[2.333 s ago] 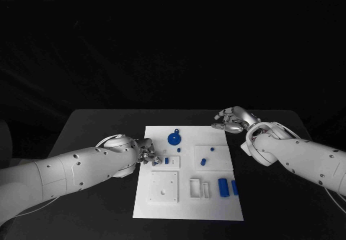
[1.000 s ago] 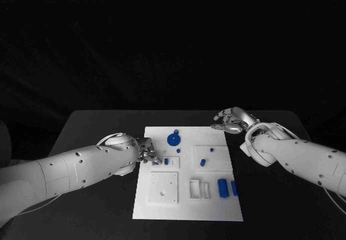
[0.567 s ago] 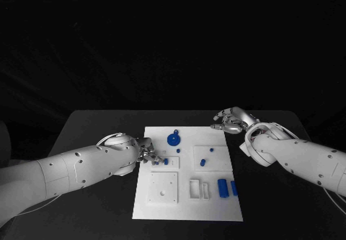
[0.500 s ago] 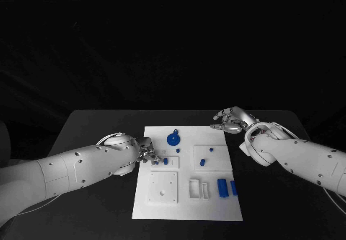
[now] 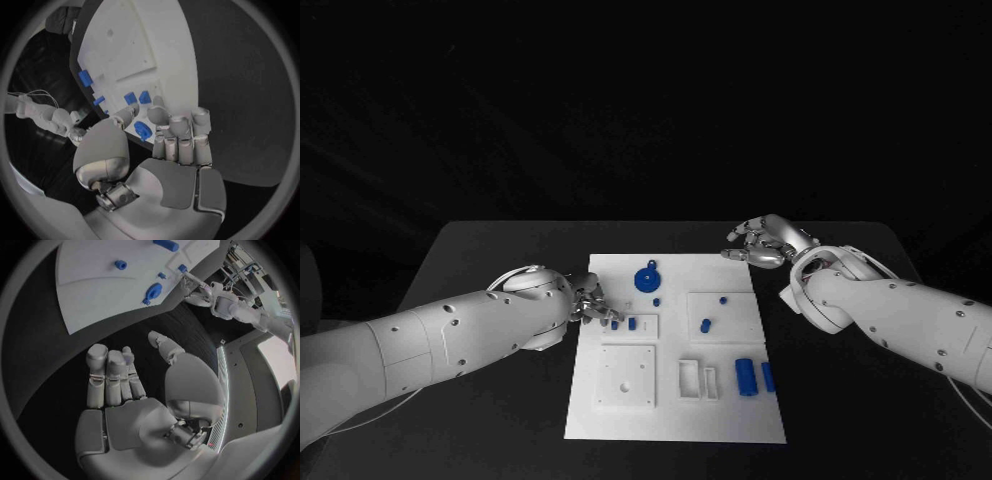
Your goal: Assemble the parts on the task board
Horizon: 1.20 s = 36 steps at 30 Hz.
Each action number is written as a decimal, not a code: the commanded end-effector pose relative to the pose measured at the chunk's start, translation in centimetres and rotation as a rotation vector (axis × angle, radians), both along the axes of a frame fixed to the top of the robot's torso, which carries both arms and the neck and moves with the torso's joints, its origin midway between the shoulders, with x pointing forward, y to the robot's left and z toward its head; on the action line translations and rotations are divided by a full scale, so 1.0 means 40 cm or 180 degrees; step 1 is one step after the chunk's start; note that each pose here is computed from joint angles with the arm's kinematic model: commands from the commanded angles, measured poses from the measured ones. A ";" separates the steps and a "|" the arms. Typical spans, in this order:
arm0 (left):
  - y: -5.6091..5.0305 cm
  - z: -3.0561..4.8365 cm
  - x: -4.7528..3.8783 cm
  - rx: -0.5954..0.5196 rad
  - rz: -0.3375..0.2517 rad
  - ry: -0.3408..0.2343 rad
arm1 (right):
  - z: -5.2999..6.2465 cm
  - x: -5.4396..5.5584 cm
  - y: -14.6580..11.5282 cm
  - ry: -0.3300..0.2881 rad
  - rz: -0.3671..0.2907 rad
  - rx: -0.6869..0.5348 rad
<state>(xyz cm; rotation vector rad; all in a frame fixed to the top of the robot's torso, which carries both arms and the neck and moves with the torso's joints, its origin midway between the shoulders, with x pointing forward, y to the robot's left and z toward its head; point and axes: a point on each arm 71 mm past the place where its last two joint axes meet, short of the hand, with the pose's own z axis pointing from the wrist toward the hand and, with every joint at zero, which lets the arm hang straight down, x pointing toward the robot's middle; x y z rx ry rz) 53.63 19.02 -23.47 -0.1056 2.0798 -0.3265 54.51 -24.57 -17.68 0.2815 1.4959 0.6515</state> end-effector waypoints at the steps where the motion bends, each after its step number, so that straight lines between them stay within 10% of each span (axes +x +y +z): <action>1: 0.009 0.022 0.009 -0.0404 0.0215 -0.0214 | 0.000 -0.001 0.001 -0.0003 0.0039 -0.0013; 9: 0.005 0.090 0.022 -0.1172 0.0225 -0.0579 | -0.001 -0.001 -0.004 -0.0004 0.0027 -0.0017; 17: -0.095 0.121 0.009 -0.1299 -0.0701 -0.1002 | -0.002 0.002 -0.003 -0.0006 0.0027 -0.0013; 23: -0.160 0.115 0.002 -0.0882 -0.1164 -0.1326 | -0.002 0.002 0.005 -0.0009 0.0047 -0.0003; 36: -0.244 0.067 -0.005 -0.0253 -0.1635 -0.1435 | -0.003 0.001 0.014 -0.0005 0.0072 0.0007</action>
